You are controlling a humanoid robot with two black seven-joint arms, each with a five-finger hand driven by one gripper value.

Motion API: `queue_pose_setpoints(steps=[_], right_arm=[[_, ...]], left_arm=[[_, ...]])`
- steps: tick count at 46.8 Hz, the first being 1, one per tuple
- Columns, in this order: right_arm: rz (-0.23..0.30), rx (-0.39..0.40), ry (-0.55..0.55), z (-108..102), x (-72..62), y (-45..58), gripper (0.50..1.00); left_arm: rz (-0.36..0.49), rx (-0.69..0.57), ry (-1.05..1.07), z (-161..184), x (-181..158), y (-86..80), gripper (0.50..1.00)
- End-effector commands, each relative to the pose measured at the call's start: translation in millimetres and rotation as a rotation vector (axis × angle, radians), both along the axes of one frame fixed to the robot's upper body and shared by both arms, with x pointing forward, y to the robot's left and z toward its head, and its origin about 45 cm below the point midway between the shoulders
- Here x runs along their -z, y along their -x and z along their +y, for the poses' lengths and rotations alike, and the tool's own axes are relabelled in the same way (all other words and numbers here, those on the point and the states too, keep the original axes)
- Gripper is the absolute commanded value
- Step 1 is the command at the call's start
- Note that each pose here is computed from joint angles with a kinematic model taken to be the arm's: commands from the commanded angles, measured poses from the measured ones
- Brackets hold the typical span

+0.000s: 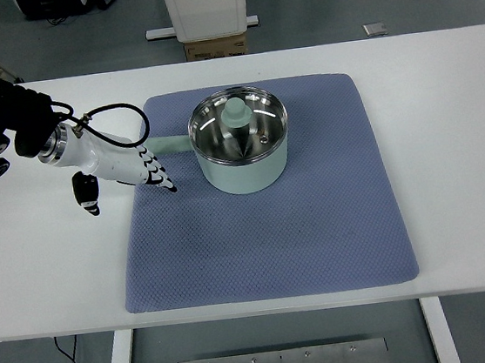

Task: Rotate green pot handle

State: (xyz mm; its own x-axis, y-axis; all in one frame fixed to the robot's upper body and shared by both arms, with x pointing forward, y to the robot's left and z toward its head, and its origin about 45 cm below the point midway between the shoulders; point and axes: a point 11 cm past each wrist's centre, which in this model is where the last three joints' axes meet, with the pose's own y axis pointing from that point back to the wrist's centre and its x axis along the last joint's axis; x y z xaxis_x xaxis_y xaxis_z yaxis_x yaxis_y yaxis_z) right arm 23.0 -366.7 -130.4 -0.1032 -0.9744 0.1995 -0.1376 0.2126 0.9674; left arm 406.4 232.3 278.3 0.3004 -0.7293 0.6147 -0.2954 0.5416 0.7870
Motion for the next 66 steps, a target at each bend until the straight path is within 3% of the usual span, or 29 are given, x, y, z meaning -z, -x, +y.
queue_pose_setpoints(steps=[1,10,35,66], right_arm=[[0.0,0.001,0.0,0,0.0,0.0,1.0],[0.0,0.001,0.0,0,0.0,0.0,1.0],[0.0,0.001,0.0,0,0.0,0.0,1.0],[0.0,0.001,0.0,0,0.0,0.0,1.0]], left_arm=[[0.018,0.026,0.005,-7,2,7.7,1.0],[0.059,0.067,0.027,-22,5,21.9,1.0],[0.296,-0.016,0.331,-73,-6,48.8,1.0],[0.505,-0.274,0.844,-107,-50,29.1,1.0]])
